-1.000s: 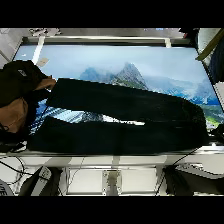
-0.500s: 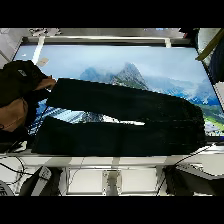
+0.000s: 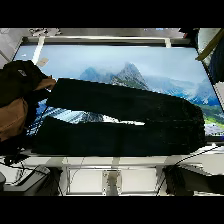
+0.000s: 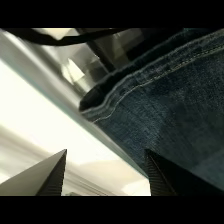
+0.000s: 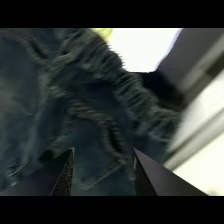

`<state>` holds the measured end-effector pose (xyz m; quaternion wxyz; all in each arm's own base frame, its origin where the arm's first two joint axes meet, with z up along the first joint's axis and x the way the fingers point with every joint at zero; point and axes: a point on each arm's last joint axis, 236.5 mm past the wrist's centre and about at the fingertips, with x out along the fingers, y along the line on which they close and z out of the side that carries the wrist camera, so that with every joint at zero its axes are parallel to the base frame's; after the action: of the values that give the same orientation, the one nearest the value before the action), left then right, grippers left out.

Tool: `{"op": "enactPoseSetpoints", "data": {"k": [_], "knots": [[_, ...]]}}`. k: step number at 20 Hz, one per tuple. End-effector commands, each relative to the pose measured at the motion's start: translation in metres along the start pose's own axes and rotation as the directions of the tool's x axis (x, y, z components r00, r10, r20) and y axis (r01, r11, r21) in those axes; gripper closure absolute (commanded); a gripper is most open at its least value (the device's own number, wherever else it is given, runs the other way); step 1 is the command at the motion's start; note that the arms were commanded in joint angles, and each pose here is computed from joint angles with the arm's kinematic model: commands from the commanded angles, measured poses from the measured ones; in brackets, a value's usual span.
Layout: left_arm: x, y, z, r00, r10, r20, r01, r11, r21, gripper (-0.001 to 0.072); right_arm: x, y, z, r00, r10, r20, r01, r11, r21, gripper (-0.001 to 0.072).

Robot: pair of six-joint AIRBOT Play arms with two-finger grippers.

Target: Fold the clothes and pants, and hang the long-sleeved shirts on hangers.

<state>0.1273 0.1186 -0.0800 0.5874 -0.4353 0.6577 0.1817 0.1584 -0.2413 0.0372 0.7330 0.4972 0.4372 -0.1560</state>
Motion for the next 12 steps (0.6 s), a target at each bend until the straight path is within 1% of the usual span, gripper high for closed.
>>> {"op": "enactPoseSetpoints", "data": {"k": [1, 4, 7, 10, 12], "knots": [[0.010, -0.001, 0.004, 0.998, -0.065, -0.024, 0.067, 0.996, 0.067, 0.0261, -0.004, 0.023, -0.004, 0.995, 0.097, 0.002, -0.097, 0.995, -0.005, 0.0290], [0.011, 0.003, 0.014, 0.999, -0.049, 0.014, 0.048, 0.994, 0.098, 0.0263, -0.010, 0.030, -0.003, 0.995, 0.091, 0.027, -0.090, 0.996, -0.026, 0.0291], [0.015, 0.011, 0.014, 1.000, -0.023, -0.001, 0.023, 0.995, 0.098, 0.0263, -0.013, 0.033, -0.003, 0.995, 0.087, 0.040, -0.086, 0.996, -0.037, 0.0290], [0.015, -0.001, 0.029, 0.995, -0.077, 0.058, 0.072, 0.993, 0.089, 0.0263, -0.013, 0.037, -0.003, 0.994, 0.104, 0.040, -0.103, 0.994, -0.038, 0.0291], [0.015, -0.001, 0.029, 0.995, -0.076, 0.059, 0.070, 0.993, 0.095, 0.0263, -0.013, 0.037, -0.003, 0.994, 0.105, 0.040, -0.103, 0.994, -0.038, 0.0290]]}}
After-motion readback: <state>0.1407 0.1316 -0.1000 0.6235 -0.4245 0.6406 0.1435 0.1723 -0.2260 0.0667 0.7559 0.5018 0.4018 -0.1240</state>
